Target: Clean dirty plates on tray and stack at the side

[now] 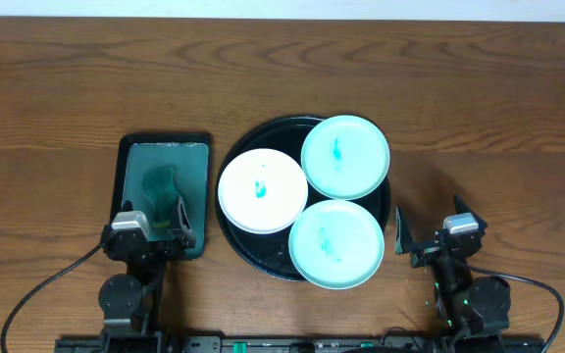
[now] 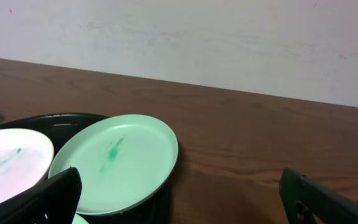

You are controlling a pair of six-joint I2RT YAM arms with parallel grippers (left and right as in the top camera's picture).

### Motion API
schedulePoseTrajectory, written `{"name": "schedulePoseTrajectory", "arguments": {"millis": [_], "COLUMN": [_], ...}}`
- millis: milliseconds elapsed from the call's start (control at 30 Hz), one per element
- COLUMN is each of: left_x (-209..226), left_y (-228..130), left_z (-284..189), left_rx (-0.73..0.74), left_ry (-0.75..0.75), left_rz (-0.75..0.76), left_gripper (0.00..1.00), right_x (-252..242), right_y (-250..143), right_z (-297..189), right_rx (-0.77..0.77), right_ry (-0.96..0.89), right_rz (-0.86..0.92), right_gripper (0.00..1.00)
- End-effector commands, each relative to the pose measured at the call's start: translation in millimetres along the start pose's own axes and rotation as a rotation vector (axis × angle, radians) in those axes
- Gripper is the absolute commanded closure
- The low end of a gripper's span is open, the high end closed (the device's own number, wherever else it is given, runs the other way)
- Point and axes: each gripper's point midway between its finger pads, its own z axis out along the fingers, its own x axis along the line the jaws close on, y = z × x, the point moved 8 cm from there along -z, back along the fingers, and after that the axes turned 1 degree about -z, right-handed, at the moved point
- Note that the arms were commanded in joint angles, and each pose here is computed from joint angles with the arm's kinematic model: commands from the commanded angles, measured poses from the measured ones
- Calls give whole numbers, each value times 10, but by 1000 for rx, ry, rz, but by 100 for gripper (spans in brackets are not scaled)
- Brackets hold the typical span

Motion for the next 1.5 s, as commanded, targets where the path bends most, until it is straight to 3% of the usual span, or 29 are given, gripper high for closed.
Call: {"name": "schedulePoseTrajectory", "arguments": {"millis": [0,1033,1200,1367,1467], "left_x": [21,3,-87,-80,-108], "left_y": [-112,-118,-146,-224,-94], "left_z": [6,7,10,41,106], "left_rx": [55,62,121,272,333], "left_ry": [5,-12,-99,-58,-38], "left_rz": [5,-41,-160,-214,-217], "left_gripper": [8,8,8,8,8], "right_x": [-1,-1,-1,-2,-1], "right_y": [-14,-14,-14,-14,-14], "right_z": [1,1,1,1,1], "right_rx": [7,7,7,7,7], "right_ry": [-5,-5,-5,-5,-5], "right_rz": [-8,-8,-8,-8,-8], "right_gripper": [1,1,1,1,1]}}
